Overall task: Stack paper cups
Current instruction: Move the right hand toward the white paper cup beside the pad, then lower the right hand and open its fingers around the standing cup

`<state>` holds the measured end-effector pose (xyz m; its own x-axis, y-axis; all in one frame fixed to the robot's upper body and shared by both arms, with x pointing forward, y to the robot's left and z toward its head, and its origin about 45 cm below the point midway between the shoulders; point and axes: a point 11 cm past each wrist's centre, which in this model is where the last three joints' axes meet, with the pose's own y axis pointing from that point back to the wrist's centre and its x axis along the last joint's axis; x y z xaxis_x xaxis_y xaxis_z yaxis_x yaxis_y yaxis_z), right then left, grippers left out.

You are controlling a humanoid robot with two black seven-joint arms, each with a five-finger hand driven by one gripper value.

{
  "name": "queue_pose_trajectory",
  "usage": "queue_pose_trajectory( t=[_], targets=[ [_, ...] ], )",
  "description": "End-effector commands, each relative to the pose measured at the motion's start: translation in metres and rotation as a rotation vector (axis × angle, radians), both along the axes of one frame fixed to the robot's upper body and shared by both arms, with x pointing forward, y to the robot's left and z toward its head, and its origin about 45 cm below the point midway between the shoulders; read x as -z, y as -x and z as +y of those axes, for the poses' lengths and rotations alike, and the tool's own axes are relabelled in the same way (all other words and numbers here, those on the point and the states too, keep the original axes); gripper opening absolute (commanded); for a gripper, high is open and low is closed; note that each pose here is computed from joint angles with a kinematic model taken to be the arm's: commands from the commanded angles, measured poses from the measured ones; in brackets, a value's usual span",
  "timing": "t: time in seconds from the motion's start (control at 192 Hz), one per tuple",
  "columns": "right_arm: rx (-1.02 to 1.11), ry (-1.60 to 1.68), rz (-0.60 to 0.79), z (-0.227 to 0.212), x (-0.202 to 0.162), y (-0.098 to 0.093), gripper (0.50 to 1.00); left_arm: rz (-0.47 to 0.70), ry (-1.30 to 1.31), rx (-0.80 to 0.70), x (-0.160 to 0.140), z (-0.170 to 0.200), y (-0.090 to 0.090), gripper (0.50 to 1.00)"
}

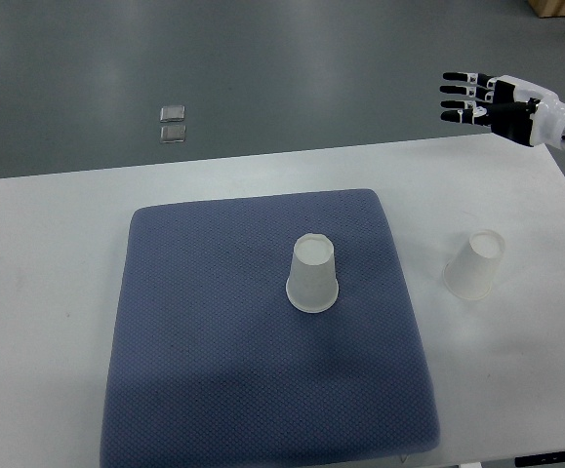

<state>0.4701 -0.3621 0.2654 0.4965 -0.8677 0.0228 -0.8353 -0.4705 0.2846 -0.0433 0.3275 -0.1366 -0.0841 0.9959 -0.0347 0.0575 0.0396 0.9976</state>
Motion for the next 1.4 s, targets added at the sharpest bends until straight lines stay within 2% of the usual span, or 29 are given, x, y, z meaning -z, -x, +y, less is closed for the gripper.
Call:
queue_pose_trajectory(
  t=[0.0,0.114,0.239,0.307,0.452,0.619,0.977,1.393],
  targets=[
    [-0.109,0.103,-0.039,0.008,-0.012,0.009,0.921,0.0,-0.001,0.0,0.0,0.0,0.0,1.0],
    [-0.237,0.303,-0.072,0.013,-0.021,0.023,0.921,0.0,0.0,0.0,0.0,0.0,0.0,1.0],
    [-0.347,0.458,-0.105,0.022,-0.019,0.031,0.921,0.0,0.0,0.0,0.0,0.0,0.0,1.0],
    [-0.382,0.545,-0.111,0.014,-0.017,0.037,0.919,0.0,0.0,0.0,0.0,0.0,0.0,1.0],
    [-0.461,0.7,-0.086,0.0,-0.001,0.056,0.917,0.0,0.0,0.0,0.0,0.0,0.0,1.0],
    [-0.506,0.796,-0.076,-0.003,0.015,0.069,0.917,0.0,-0.001,0.0,0.0,0.0,0.0,1.0],
    [-0.518,0.855,-0.114,-0.013,0.011,0.072,0.917,0.0,-0.001,0.0,0.0,0.0,0.0,1.0],
    [-0.538,0.889,-0.134,-0.027,0.012,0.085,0.917,0.0,0.0,0.0,0.0,0.0,0.0,1.0]
  ],
)
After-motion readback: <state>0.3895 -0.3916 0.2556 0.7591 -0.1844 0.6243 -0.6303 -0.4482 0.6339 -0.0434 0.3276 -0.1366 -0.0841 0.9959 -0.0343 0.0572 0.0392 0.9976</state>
